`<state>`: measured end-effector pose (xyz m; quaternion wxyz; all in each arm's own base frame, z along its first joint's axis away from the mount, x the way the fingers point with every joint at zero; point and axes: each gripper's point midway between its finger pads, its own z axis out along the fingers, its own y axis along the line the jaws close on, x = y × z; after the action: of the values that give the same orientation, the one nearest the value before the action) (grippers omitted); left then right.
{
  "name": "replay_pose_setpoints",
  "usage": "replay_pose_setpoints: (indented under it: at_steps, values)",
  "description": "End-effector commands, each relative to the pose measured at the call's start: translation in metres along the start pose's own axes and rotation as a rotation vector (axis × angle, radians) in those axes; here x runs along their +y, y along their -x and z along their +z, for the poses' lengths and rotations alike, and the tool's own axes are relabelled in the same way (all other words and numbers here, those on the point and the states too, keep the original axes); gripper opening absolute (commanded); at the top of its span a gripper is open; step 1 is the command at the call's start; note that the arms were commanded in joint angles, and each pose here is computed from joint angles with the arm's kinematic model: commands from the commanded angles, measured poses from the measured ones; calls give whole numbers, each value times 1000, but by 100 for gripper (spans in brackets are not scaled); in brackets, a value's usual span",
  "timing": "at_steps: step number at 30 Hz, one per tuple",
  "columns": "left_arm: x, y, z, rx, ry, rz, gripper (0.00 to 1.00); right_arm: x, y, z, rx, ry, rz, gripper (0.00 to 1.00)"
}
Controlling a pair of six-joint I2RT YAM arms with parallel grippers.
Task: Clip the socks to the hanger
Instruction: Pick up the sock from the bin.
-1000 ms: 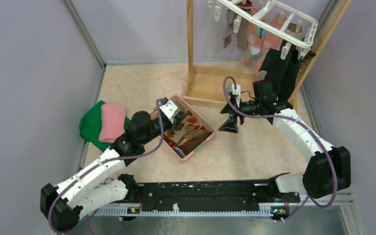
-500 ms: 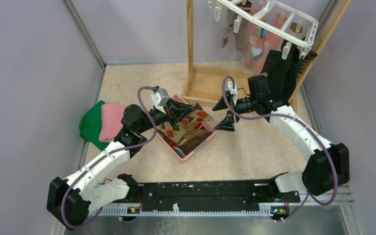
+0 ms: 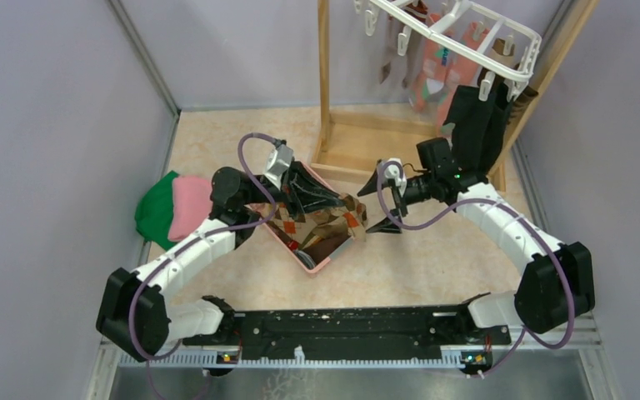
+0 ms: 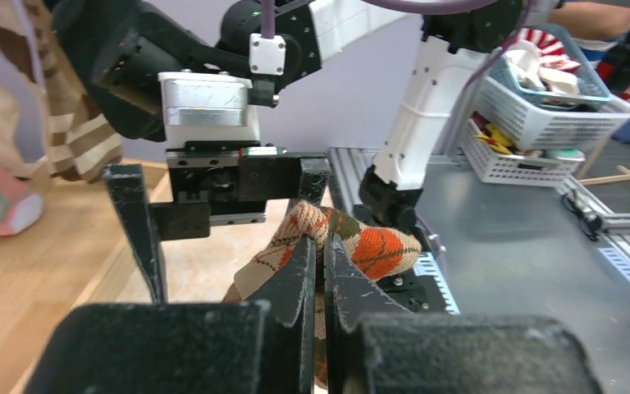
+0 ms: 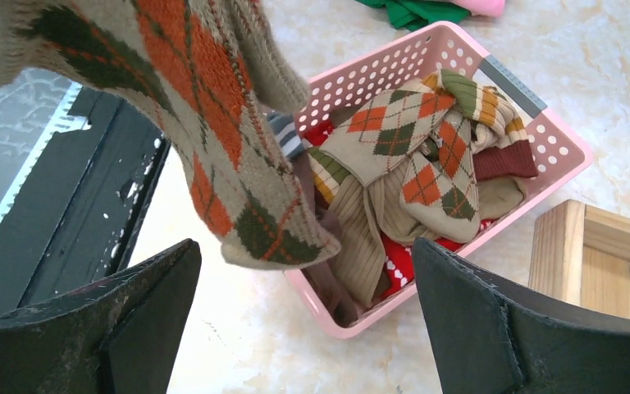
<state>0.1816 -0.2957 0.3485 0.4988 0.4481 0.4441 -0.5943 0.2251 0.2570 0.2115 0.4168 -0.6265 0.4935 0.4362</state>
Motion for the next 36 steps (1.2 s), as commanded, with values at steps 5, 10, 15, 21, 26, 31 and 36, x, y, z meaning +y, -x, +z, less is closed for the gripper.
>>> replay_pose_setpoints:
  at_steps: [5, 10, 15, 21, 26, 31, 36]
  values:
    - [-23, 12, 3, 10, -206, -6, 0, 40, 24, 25, -39, 167, -152, 86]
    - [-19, 13, 4, 17, -194, 7, 0, 52, 25, 32, -22, 208, -160, 67]
    - [-10, 12, 0, 23, -132, 7, 0, 46, 22, 27, 33, 154, -144, 41]
    - [17, 9, -8, 34, 25, 6, 0, 42, 27, 21, 77, 103, -72, 0]
    - [55, -1, -18, 35, 242, 2, 1, 47, 30, 19, 79, 114, -45, 0]
    - [67, -8, -22, 21, 298, -35, 14, 53, 37, 17, 43, 139, -10, 0]
    - [75, -20, -27, 27, 326, -72, 14, 56, 59, 10, -38, 172, 23, 0]
